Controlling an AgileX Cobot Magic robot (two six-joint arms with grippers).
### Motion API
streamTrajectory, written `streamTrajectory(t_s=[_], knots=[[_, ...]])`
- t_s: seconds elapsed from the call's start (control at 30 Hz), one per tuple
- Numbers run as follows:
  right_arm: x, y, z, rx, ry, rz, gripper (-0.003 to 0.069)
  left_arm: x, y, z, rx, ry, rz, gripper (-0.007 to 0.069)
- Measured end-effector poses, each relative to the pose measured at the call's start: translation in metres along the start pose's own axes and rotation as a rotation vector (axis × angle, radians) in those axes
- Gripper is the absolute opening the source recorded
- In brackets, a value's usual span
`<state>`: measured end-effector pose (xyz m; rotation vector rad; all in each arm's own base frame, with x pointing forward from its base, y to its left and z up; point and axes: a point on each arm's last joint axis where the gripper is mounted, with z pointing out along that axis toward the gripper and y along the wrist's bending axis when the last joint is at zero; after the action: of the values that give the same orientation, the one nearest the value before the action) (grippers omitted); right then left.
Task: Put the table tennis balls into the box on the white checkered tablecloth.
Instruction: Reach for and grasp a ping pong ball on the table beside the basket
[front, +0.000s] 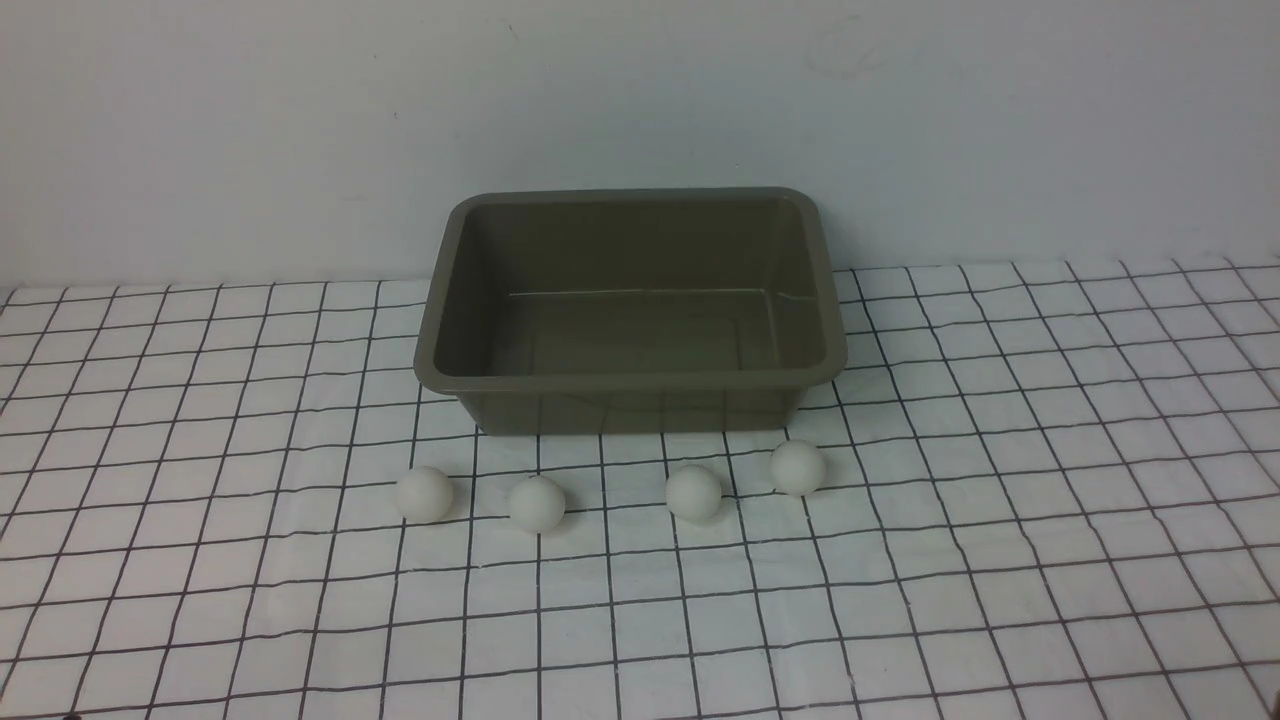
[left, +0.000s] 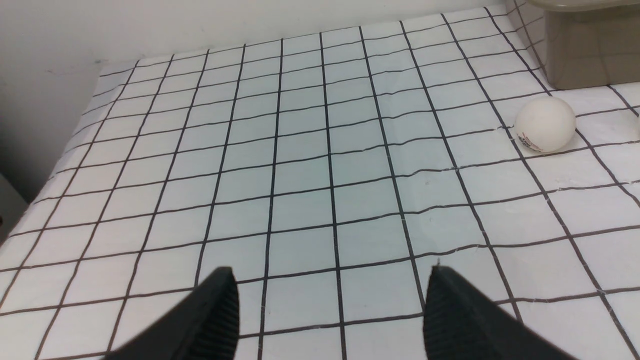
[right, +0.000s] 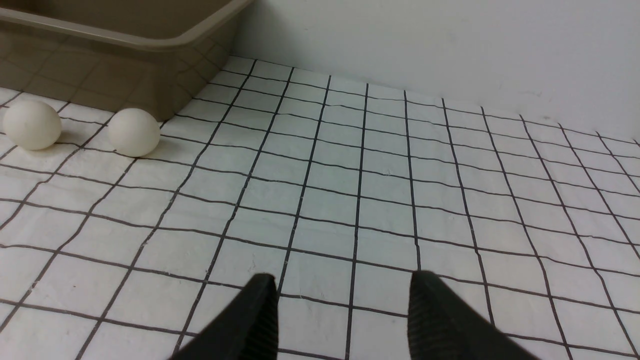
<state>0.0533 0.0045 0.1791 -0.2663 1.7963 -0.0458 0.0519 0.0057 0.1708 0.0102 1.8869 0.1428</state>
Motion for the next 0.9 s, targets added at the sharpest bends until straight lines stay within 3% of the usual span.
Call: streamTrajectory(t_s=[0.6,0.9], knots=[[-0.001,0.000,0.000,0.003,-0.008,-0.023,0.0335,0.000,0.000,0.000,0.000,0.000,0.000,0.0447],[-0.058,-0.011,-0.029,0.010,-0.121,0.131,0.0335,0.000,0.000,0.000,0.000,0.000,0.000,0.0447]])
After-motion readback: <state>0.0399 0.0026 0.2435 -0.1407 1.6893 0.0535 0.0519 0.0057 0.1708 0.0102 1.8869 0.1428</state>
